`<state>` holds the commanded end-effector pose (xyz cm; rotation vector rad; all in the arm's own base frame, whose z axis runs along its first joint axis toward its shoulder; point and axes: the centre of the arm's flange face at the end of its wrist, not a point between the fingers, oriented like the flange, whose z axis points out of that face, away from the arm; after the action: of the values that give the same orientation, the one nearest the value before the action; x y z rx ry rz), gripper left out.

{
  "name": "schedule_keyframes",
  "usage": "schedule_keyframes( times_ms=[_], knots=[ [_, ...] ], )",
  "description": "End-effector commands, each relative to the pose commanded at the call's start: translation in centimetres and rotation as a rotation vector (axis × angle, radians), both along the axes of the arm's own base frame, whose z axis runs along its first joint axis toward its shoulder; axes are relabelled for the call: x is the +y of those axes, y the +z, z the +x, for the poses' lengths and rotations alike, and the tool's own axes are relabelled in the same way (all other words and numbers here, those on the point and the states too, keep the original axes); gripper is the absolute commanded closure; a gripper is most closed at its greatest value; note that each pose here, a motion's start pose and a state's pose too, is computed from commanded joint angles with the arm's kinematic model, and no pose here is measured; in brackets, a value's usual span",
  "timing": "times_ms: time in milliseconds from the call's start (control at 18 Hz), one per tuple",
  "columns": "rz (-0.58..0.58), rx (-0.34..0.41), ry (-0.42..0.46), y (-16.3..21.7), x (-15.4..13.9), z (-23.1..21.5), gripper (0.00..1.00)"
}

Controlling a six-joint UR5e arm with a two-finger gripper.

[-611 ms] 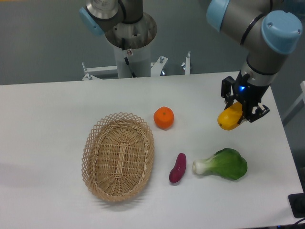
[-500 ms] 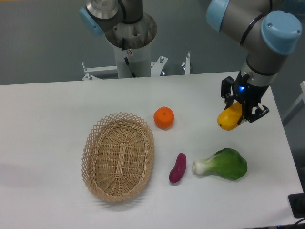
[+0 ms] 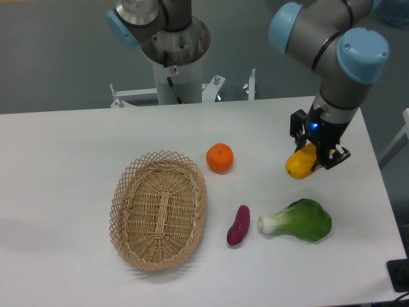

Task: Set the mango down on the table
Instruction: 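Lower the gripper holding the yellow mango down onto the table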

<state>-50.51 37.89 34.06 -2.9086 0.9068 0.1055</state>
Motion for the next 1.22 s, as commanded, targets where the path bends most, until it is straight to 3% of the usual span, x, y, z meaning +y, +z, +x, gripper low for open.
schedule_keyframes(
  times_ms=[111, 444, 611, 722, 1222],
  knots=[
    [-0.026, 0.053, -0.039, -1.3, -0.5, 0.1, 0.51],
    [-0.062, 0.078, -0.151, -5.8, -0.9, -0.9, 0.51],
    [-0.053, 0.119, -0.165, -8.5, -2.0, -1.2, 0.51],
    [-0.055, 0.119, -0.169, -10.6, -2.1, -0.8, 0.51],
    [-0.066, 0.08, -0.164, -12.8, -2.5, 0.5, 0.49]
  ],
)
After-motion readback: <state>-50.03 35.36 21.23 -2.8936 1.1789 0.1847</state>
